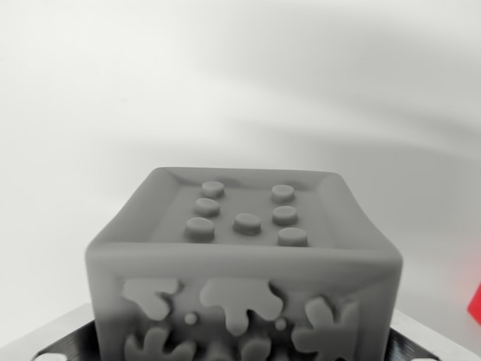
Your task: Destack cube
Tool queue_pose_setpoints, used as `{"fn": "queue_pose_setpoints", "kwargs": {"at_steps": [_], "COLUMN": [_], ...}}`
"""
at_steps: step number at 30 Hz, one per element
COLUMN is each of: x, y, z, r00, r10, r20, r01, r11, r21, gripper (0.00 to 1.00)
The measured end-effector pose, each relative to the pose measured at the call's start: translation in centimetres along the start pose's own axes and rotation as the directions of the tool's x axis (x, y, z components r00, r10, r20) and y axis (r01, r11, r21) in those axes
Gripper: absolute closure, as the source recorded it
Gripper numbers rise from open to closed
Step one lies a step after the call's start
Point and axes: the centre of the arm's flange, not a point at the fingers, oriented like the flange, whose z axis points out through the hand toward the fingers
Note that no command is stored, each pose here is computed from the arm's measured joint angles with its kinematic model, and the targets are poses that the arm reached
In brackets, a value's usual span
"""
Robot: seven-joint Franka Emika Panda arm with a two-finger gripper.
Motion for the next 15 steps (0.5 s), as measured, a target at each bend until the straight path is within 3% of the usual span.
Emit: {"fn": "queue_pose_setpoints", "kwargs": {"at_steps": [15], "x": [-1.2], "y": [-2.7], "z": [0.2], "r00": [0.9994], "r10": [-0.035], "r20": [0.0002], "r01": [0.035], "r11": [0.9994], "r21": [0.0014], "gripper": [1.0]}}
